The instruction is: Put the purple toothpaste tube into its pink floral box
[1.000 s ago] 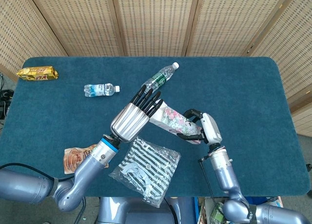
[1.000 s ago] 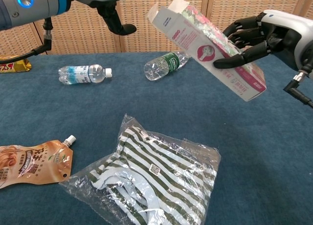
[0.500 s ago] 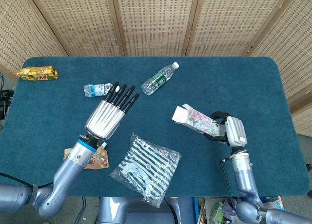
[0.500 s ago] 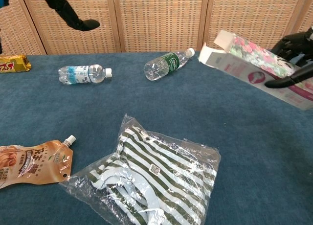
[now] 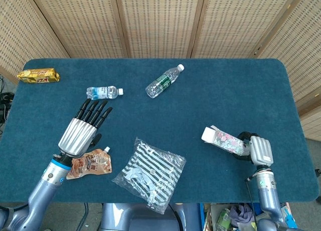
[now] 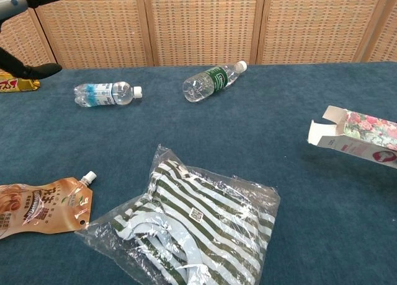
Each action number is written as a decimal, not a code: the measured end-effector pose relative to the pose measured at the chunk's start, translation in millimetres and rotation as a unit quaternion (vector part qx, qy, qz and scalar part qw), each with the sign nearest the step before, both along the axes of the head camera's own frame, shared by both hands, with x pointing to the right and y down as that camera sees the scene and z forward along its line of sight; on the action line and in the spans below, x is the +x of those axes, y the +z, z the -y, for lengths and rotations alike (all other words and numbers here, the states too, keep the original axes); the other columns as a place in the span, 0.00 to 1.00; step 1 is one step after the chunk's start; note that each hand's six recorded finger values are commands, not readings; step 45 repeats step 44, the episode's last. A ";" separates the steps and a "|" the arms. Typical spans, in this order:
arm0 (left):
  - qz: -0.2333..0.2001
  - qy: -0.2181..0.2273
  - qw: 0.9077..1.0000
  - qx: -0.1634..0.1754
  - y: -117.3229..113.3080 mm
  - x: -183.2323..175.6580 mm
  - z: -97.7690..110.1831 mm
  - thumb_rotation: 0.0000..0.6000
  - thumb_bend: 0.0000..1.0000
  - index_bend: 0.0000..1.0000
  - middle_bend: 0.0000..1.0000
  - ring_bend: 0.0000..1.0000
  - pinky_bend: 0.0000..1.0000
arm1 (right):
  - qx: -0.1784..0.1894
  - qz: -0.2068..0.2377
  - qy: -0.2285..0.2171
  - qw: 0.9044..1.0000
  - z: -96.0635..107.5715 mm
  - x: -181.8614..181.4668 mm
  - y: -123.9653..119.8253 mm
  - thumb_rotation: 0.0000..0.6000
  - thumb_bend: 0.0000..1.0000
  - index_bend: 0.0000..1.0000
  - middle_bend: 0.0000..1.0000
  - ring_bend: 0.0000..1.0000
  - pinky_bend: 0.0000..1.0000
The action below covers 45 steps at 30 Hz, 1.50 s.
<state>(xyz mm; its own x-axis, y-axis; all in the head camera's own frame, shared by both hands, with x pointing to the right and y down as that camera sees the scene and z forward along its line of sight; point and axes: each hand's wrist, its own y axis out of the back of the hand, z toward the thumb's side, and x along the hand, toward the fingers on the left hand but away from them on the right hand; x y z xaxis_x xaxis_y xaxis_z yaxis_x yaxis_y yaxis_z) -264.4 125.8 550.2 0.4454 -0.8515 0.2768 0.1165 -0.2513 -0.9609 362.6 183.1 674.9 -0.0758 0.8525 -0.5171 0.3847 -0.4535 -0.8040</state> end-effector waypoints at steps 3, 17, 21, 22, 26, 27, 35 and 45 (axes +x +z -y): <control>-0.005 -0.003 1.000 0.005 2.0 -8.9 -7.3 1.00 0.36 0.02 0.00 0.00 0.00 | -0.016 -0.004 0.002 1.000 -7.2 5.8 9.0 1.00 0.11 0.45 0.20 0.12 0.29; -0.007 -0.016 1.000 -0.009 17.0 -26.3 -13.8 1.00 0.36 0.02 0.00 0.00 0.00 | -0.087 0.058 -0.005 0.994 -41.2 10.9 38.0 1.00 0.11 0.01 0.00 0.00 0.00; -0.006 -0.023 1.000 -0.009 18.8 -31.8 -13.8 1.00 0.36 0.02 0.00 0.00 0.00 | -0.074 0.084 -0.003 0.994 -42.6 9.2 37.1 1.00 0.11 0.00 0.00 0.00 0.00; -0.006 -0.024 1.000 -0.009 19.0 -33.2 -13.9 1.00 0.36 0.02 0.00 0.00 0.00 | -0.062 0.090 -0.003 0.994 -41.1 9.3 34.6 1.00 0.11 0.00 0.00 0.00 0.00; -0.008 -0.039 0.999 -0.012 19.7 -42.5 -15.5 1.00 0.36 0.02 0.00 0.00 0.00 | -0.010 0.097 -0.014 0.995 -33.1 7.7 18.9 1.00 0.11 0.00 0.00 0.00 0.00; -0.010 -0.044 0.999 -0.014 19.9 -45.0 -16.2 1.00 0.36 0.02 0.00 0.00 0.00 | 0.003 0.098 -0.018 0.995 -31.0 6.8 13.9 1.00 0.11 0.00 0.00 0.00 0.00; -0.032 -0.097 0.994 -0.040 24.9 -72.2 -36.4 1.00 0.36 0.00 0.00 0.00 0.00 | 0.098 0.057 -0.081 0.990 -22.7 1.5 -33.0 1.00 0.11 0.00 0.00 0.00 0.00; -0.045 -0.131 0.988 -0.063 36.3 -99.7 -82.9 1.00 0.36 0.00 0.00 0.00 0.00 | 0.163 -0.029 -0.152 0.974 -36.6 3.5 -73.7 1.00 0.11 0.00 0.00 0.00 0.00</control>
